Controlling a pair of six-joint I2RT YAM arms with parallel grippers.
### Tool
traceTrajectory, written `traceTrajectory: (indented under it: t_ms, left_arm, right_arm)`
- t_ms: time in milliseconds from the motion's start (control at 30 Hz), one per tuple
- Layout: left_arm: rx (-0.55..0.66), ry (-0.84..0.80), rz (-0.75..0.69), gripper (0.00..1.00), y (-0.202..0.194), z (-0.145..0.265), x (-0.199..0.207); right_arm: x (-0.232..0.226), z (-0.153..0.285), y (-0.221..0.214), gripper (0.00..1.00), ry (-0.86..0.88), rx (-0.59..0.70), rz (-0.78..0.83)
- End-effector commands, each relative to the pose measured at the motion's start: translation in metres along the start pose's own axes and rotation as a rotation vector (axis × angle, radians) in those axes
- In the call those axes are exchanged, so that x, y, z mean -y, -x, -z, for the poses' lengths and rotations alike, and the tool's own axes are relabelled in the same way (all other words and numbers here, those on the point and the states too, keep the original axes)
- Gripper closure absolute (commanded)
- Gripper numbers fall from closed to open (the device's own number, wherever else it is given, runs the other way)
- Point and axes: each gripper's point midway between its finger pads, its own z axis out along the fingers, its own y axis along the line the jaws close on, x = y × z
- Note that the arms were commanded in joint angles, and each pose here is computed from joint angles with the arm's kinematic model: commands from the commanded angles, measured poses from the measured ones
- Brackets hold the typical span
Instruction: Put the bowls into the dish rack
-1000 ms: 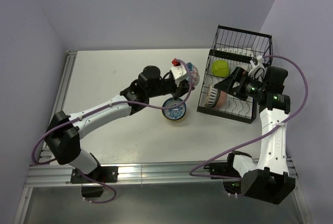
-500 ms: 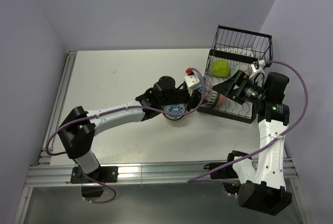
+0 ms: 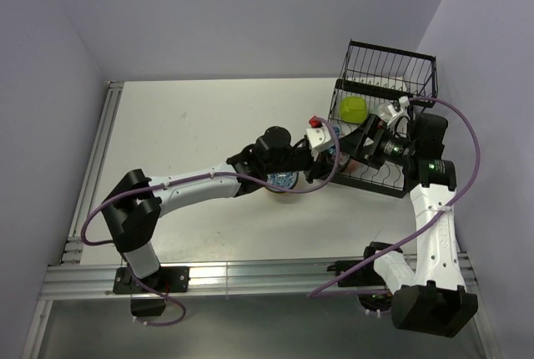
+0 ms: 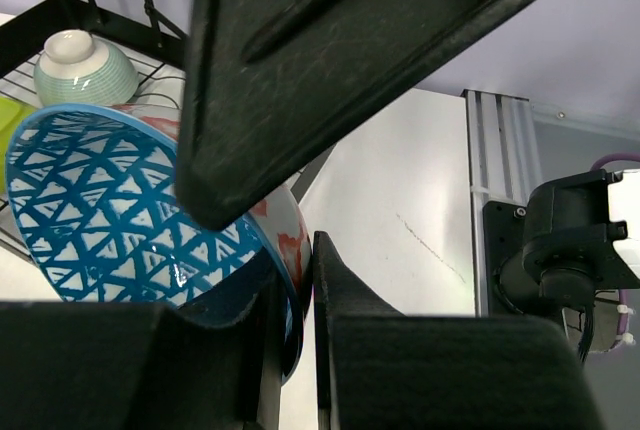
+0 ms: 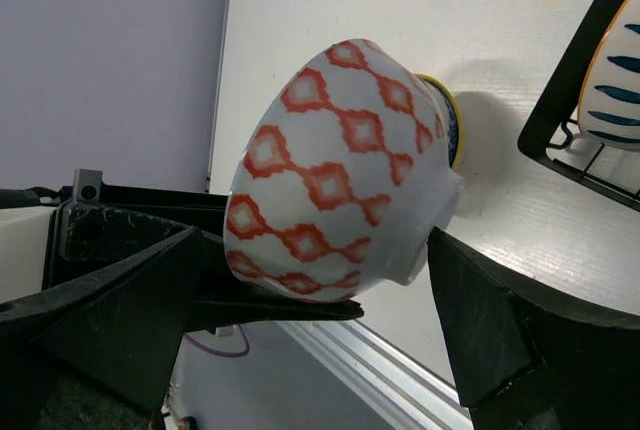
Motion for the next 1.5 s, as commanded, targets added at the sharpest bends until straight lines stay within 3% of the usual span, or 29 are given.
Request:
traceTrajectory:
  t_ms: [0,367,567,667,700,767,900,933,1067,1100,1200,1467]
  left_arm:
    - [0.141,-0.019,-0.089,1.00,0.056,-0.005,0.007]
    - [0.133,0.028,-0.108,1.00,0.055,-0.011,0.001]
    - [0.123,0.047,-0.138,1.00,0.051,-0.011,-0.002]
    - [0.116,0.052,-0.142,1.00,0.048,-0.012,-0.003]
    - [0.113,0.055,-0.142,1.00,0.048,-0.013,-0.004]
    - [0.106,0.063,-0.142,1.00,0.047,-0.014,-0.006]
    - [0.083,0.087,-0.126,1.00,0.042,-0.017,-0.010]
    - [0.085,0.092,-0.128,0.99,0.043,-0.017,-0.011]
    - [0.084,0.087,-0.130,0.86,0.042,-0.017,-0.010]
    - [0.083,0.087,-0.128,0.77,0.044,-0.015,-0.010]
    - [0.083,0.088,-0.119,0.63,0.044,-0.010,-0.009]
    - [0.082,0.065,-0.042,0.51,0.045,0.010,-0.007]
  right_arm:
    - [-0.012,0.000,0.007,0.01,0.037,0.016,0.063]
    - [0.003,-0.012,0.005,0.03,-0.003,0.003,0.032]
    - [0.003,-0.015,0.008,0.14,0.001,0.000,0.034]
    - [0.004,-0.016,0.008,0.28,0.000,0.001,0.029]
    - [0.005,-0.016,0.008,0.39,-0.003,0.002,0.033]
    - [0.005,-0.016,0.008,0.51,-0.008,0.002,0.037]
    - [0.011,-0.017,0.010,0.97,-0.036,0.001,0.045]
    - [0.012,-0.017,0.012,1.00,-0.044,0.003,0.055]
    - [0.012,-0.016,0.017,1.00,-0.055,0.010,0.069]
    - [0.011,-0.015,0.019,1.00,-0.053,0.014,0.076]
    - [0.009,-0.014,0.023,1.00,-0.053,0.026,0.088]
    - [0.020,-0.001,0.034,1.00,-0.076,0.068,0.084]
